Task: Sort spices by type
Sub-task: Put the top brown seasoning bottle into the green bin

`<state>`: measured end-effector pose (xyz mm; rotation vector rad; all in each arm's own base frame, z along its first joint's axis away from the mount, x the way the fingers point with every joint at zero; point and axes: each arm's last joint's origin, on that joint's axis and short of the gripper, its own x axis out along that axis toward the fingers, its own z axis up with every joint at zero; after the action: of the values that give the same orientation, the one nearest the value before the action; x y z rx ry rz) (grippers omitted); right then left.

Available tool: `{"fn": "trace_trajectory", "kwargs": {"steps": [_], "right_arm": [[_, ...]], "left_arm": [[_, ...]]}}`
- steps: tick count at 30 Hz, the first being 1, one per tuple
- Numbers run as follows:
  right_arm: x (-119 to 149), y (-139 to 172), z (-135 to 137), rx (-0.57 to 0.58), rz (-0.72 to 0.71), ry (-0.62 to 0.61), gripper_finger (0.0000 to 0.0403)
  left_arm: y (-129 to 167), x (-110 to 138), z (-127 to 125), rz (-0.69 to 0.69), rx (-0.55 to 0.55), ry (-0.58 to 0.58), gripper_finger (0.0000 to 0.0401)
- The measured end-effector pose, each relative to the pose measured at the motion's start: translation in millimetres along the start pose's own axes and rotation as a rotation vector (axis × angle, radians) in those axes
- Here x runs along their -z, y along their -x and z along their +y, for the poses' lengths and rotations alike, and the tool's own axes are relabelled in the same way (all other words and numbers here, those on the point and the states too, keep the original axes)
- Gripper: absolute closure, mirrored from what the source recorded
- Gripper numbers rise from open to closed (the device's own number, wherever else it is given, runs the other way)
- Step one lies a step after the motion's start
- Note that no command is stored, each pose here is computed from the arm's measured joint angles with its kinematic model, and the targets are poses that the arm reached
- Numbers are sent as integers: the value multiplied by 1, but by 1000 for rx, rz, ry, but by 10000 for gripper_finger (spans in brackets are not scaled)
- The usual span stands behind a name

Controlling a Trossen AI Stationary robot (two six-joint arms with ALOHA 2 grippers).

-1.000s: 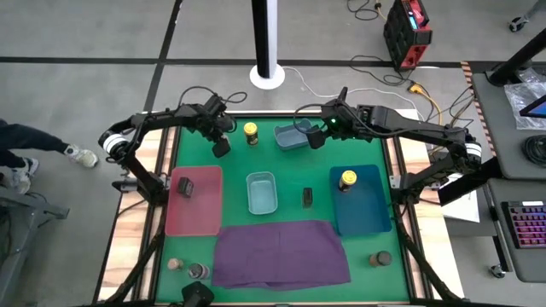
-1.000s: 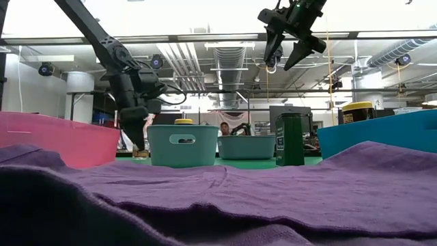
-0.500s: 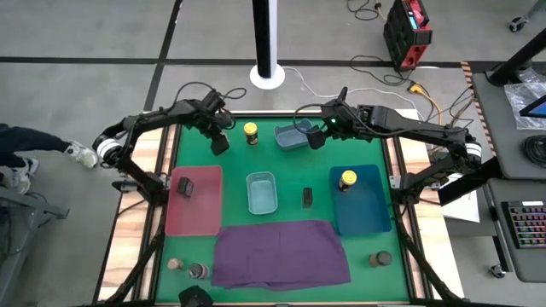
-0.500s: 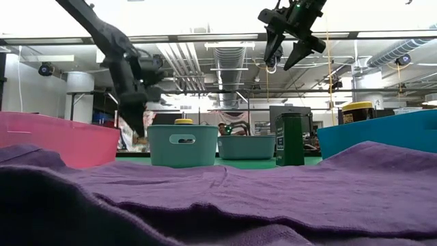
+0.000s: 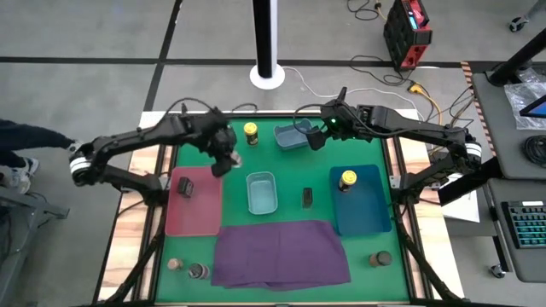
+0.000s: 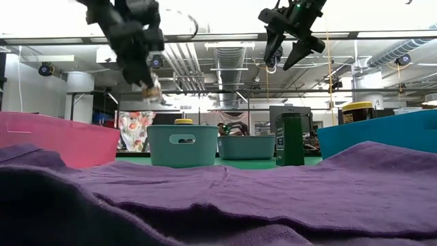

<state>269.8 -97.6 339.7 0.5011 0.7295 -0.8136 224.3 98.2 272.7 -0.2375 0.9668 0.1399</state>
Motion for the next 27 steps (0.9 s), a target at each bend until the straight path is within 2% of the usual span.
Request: {"fn": "trace_trajectory", "kwargs": {"steps": [4, 8, 20, 27], "right_arm": [[0, 0, 0, -17, 10, 0, 76], [1, 0, 1, -25, 22, 2, 76], [19, 3, -11, 98, 198, -67, 76], [22, 4, -14, 128, 228, -113, 76]], "left_arm": [[-1, -13, -35, -12, -23, -8, 239], [-11, -30, -56, -14, -9, -24, 239], [-51, -57, -62, 71, -8, -18, 240], [-72, -65, -73, 138, -10, -24, 240]]}}
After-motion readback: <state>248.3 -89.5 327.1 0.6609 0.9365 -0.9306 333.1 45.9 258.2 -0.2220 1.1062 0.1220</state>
